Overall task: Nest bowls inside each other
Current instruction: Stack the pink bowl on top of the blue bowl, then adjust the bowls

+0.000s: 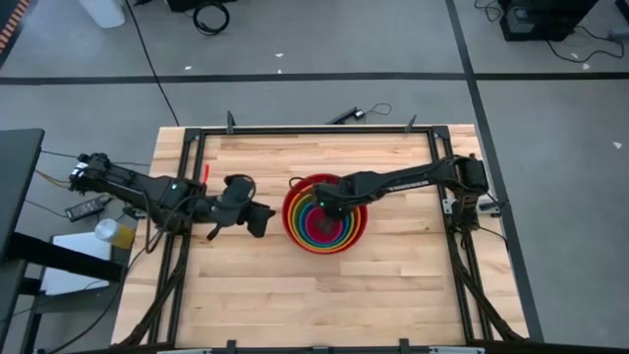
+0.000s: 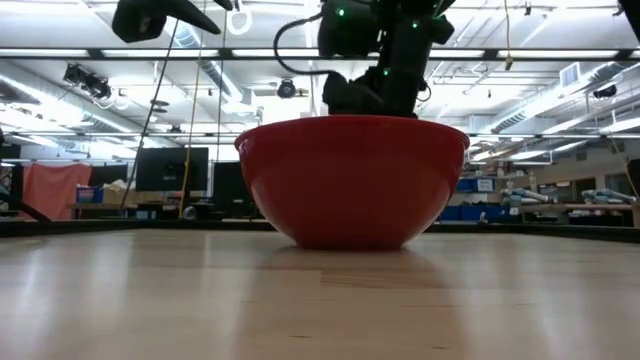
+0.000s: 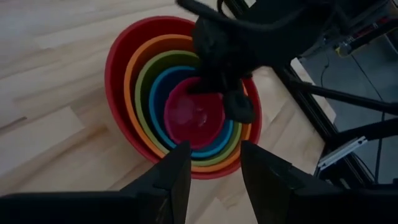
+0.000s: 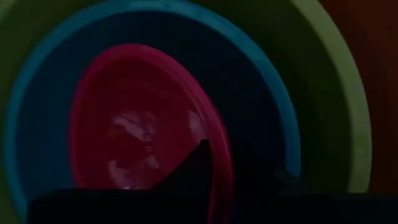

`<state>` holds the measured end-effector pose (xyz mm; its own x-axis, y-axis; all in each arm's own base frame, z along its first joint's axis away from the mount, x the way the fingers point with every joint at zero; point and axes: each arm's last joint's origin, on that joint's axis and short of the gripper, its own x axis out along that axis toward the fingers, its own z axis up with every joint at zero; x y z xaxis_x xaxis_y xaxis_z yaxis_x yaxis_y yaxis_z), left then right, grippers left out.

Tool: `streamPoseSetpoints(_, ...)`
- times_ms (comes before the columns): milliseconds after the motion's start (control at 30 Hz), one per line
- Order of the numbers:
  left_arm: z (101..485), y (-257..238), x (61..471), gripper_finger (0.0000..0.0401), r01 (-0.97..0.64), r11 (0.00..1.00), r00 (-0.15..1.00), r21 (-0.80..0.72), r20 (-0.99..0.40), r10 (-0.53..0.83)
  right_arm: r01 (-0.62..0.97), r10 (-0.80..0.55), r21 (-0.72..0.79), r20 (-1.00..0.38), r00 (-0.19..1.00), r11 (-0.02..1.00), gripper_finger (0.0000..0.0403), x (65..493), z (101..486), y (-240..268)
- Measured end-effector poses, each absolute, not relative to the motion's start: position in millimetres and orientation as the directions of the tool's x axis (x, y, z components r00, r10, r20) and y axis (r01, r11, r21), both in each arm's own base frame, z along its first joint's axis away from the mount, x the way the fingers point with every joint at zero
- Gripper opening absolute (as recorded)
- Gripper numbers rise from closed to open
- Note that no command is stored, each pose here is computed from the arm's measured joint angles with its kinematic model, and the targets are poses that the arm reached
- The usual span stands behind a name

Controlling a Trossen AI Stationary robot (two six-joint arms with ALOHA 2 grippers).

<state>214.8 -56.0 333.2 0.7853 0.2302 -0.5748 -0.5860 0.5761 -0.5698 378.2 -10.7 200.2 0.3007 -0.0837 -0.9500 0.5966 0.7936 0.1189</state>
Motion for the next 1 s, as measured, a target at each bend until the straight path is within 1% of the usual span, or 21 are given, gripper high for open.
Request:
streamPoseSetpoints(133,333,-58,214,0.0142,-0.587,0.578,0.784,-0.567,-0.577,0.229,0.593,-0.085,0.129,-0.944,0.319,0.795,0.0098,375,209,-10)
streamPoseSetpoints(267,330,-57,211,0.0142,-0.609,0.598,0.76,-0.521,-0.599,0.252,0.589,-0.097,0.155,-0.923,0.373,0.793,0.0123,367,231,-11)
streamPoseSetpoints(367,326,-53,208,0.0142,-0.644,0.6,0.72,-0.474,-0.641,0.265,0.587,-0.115,0.173,-0.9,0.42,0.791,0.0134,357,253,-11)
streamPoseSetpoints(467,324,-48,207,0.0142,-0.667,0.592,0.693,-0.452,-0.668,0.272,0.589,-0.123,0.169,-0.898,0.423,0.79,0.0138,341,273,-14)
streamPoseSetpoints(567,323,-41,209,0.0142,-0.677,0.595,0.684,-0.433,-0.669,0.292,0.63,-0.196,0.08,-0.913,0.357,0.773,0.0137,323,283,-25)
streamPoseSetpoints(667,322,-31,212,0.0142,-0.692,0.607,0.664,-0.39,-0.673,0.326,0.681,-0.321,-0.072,-0.914,0.247,0.729,0.0137,307,287,-42)
streamPoseSetpoints(733,320,-22,216,0.0142,-0.705,0.616,0.643,-0.351,-0.682,0.348,0.703,-0.367,-0.147,-0.914,0.172,0.695,0.0137,299,287,-56)
streamPoseSetpoints(800,317,-15,222,0.0142,-0.7,0.631,0.639,-0.335,-0.688,0.344,0.722,-0.376,-0.181,-0.919,0.116,0.667,0.0137,294,284,-70)
streamPoseSetpoints(867,315,-8,232,0.0142,-0.684,0.65,0.651,-0.333,-0.68,0.336,0.741,-0.375,-0.191,-0.923,0.089,0.644,0.0136,292,280,-83)
streamPoseSetpoints(1000,299,8,253,0.0141,-0.676,0.705,0.6,-0.213,-0.714,0.36,0.756,-0.373,-0.186,-0.924,0.083,0.628,0.0135,293,265,-100)
